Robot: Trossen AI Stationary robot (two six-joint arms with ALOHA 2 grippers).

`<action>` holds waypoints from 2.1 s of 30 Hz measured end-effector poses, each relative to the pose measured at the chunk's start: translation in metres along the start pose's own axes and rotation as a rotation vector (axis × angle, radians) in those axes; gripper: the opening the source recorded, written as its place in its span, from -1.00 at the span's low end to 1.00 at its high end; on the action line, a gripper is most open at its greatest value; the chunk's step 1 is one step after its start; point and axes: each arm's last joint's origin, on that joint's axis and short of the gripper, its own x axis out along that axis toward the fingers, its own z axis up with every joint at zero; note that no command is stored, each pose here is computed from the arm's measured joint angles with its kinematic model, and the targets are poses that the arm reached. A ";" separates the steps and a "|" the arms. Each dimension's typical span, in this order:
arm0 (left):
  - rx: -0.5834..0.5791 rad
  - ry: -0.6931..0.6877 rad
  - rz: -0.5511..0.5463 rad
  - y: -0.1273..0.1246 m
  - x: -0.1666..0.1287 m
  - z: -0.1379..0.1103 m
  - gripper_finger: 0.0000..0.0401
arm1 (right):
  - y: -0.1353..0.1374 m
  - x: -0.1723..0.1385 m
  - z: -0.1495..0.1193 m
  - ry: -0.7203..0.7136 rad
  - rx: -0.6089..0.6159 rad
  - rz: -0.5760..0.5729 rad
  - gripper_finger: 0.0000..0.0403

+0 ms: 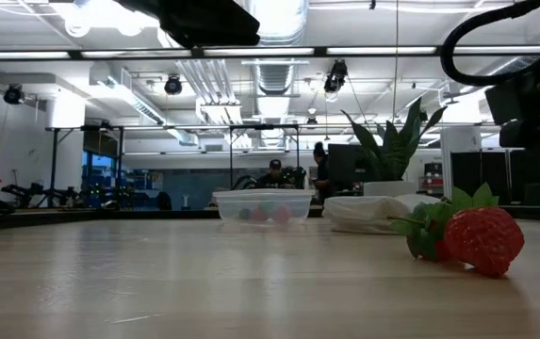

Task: Pick and placing Produce into tupperware
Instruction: Put the apricot into the transparent bin

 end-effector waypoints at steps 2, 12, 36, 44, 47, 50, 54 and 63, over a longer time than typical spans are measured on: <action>0.000 0.001 0.000 0.000 0.000 0.000 0.09 | 0.000 0.001 0.000 0.002 0.000 0.000 0.05; 0.001 0.000 0.000 0.000 0.000 0.000 0.09 | 0.001 0.000 0.000 0.001 0.012 0.008 -0.18; 0.007 0.013 -0.001 -0.001 0.000 -0.005 0.09 | -0.008 -0.039 -0.001 -0.206 0.072 0.073 -0.34; 0.021 0.012 -0.001 -0.001 0.000 -0.005 0.09 | -0.018 -0.075 0.013 -0.589 0.072 0.104 -0.34; 0.025 0.011 -0.001 -0.001 0.000 -0.005 0.09 | -0.022 -0.083 0.021 -0.702 0.046 0.126 -0.34; 0.032 0.011 -0.001 -0.001 0.000 -0.005 0.09 | -0.026 -0.087 0.028 -0.790 0.012 0.139 -0.34; 0.045 0.011 -0.001 -0.001 0.000 -0.005 0.09 | -0.029 -0.086 0.039 -0.910 -0.057 0.226 -0.34; 0.080 0.009 -0.001 0.000 0.000 -0.004 0.09 | -0.054 -0.082 0.057 -1.141 -0.240 0.685 -0.34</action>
